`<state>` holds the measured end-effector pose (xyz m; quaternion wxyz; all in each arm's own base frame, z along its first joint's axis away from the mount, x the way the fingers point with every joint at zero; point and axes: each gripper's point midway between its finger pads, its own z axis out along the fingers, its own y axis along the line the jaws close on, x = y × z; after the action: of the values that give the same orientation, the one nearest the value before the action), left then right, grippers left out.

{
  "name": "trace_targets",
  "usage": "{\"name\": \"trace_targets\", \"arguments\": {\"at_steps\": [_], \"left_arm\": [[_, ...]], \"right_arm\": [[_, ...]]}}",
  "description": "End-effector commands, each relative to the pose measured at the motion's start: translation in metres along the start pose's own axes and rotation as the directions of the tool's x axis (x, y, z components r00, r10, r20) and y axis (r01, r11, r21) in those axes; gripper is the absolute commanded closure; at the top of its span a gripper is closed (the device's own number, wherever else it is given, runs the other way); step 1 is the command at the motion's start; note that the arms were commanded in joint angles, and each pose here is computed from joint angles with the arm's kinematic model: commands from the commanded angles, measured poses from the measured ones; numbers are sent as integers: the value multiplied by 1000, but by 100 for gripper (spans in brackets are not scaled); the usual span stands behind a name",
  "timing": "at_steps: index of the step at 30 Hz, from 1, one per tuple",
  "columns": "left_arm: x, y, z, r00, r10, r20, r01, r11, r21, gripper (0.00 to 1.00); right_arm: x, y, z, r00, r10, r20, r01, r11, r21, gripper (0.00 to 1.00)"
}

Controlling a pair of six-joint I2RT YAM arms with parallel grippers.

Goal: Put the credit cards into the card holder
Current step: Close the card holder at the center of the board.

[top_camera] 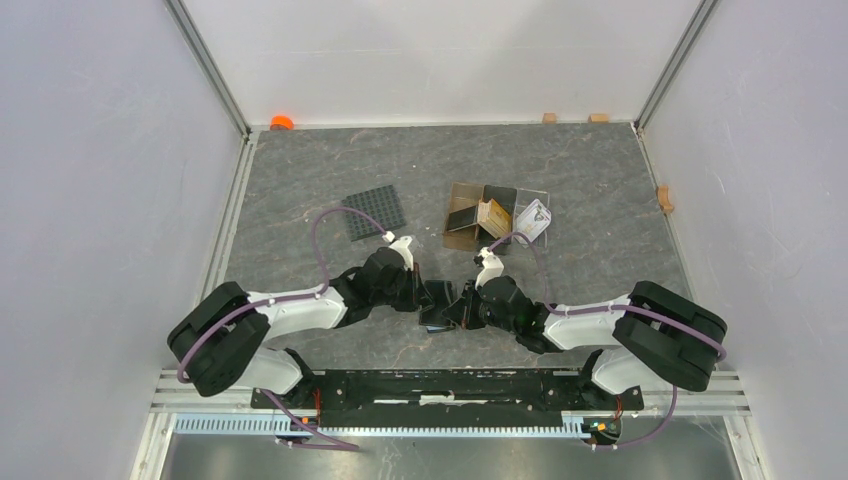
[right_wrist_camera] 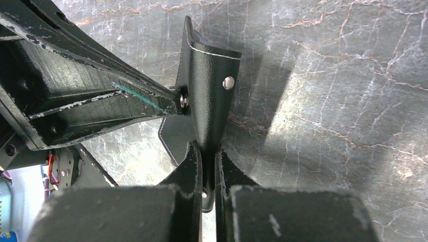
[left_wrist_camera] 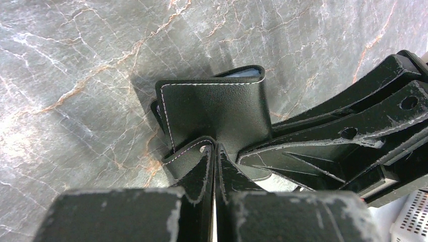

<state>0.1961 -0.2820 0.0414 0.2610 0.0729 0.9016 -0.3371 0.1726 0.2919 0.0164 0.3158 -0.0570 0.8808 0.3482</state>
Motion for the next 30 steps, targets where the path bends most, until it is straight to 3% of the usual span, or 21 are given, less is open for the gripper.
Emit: {"name": "trace_targets", "arguments": {"at_steps": [1, 17, 20, 23, 30], "left_arm": [[-15, -15, 12, 999, 32, 42, -35, 998, 54, 98], [-3, -9, 14, 1000, 25, 18, -26, 998, 57, 98], [-19, -23, 5, 997, 66, 49, -70, 994, 78, 85], [-36, -36, -10, 990, 109, 89, -117, 989, 87, 66], [-66, -34, -50, 975, 165, 150, -162, 986, -28, 23]], "right_arm": [[54, -81, -17, 968, -131, -216, 187, 946, 265, 100], [52, -81, -18, 969, -131, -211, 186, 944, 271, 100], [47, -78, -20, 971, -140, -193, 189, 945, 267, 93], [36, -75, -24, 973, -162, -166, 203, 941, 271, 80], [4, -68, -45, 972, -220, -78, 234, 926, 296, 35]]}}
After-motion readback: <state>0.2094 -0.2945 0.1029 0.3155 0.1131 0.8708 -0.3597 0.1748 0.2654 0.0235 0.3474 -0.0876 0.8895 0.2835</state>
